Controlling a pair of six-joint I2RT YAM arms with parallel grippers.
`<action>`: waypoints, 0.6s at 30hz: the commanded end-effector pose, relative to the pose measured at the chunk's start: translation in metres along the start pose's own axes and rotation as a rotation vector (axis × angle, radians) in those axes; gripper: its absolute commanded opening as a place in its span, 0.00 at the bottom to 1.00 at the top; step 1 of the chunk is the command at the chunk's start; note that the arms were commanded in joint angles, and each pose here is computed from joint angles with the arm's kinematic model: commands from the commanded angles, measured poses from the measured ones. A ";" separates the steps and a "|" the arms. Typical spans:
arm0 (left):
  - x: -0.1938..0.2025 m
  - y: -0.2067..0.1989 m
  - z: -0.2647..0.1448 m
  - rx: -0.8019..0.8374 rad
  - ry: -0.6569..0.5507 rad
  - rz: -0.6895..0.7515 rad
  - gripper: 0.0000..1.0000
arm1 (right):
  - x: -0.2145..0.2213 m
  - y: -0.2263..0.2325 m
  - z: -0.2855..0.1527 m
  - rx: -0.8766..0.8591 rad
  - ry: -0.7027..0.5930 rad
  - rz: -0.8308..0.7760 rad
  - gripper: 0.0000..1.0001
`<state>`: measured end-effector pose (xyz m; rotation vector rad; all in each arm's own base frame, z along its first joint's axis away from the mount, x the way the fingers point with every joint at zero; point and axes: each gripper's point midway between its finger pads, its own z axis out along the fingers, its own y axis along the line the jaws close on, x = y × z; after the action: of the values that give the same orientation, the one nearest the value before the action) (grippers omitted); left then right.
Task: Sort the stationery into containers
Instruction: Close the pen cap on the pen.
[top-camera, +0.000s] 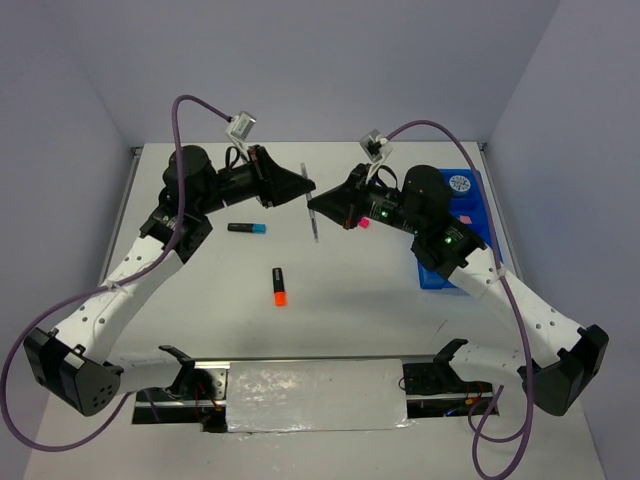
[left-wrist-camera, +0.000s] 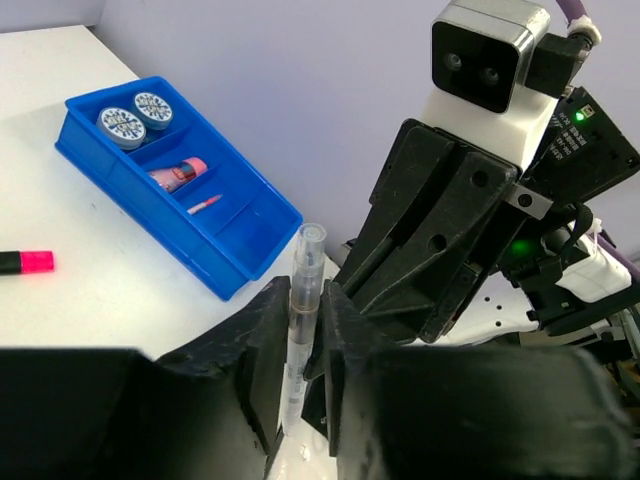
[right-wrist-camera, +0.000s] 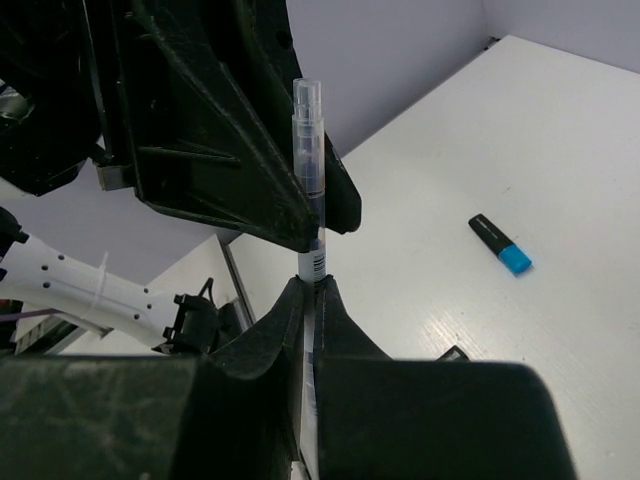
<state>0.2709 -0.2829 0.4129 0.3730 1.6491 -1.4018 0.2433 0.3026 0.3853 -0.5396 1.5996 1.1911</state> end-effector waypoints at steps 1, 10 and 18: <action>-0.011 -0.018 0.002 0.085 -0.022 0.041 0.30 | -0.040 0.029 -0.010 -0.077 -0.100 -0.058 0.00; -0.015 -0.035 0.000 0.150 -0.003 0.069 0.00 | -0.033 0.047 -0.005 -0.210 -0.038 -0.029 0.35; -0.024 -0.067 -0.007 0.259 0.007 0.113 0.00 | -0.024 0.048 0.000 -0.257 -0.016 -0.001 0.28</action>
<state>0.2501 -0.2894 0.4425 0.5237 1.5523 -1.4964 0.2229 0.3181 0.3984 -0.6485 1.5615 1.3726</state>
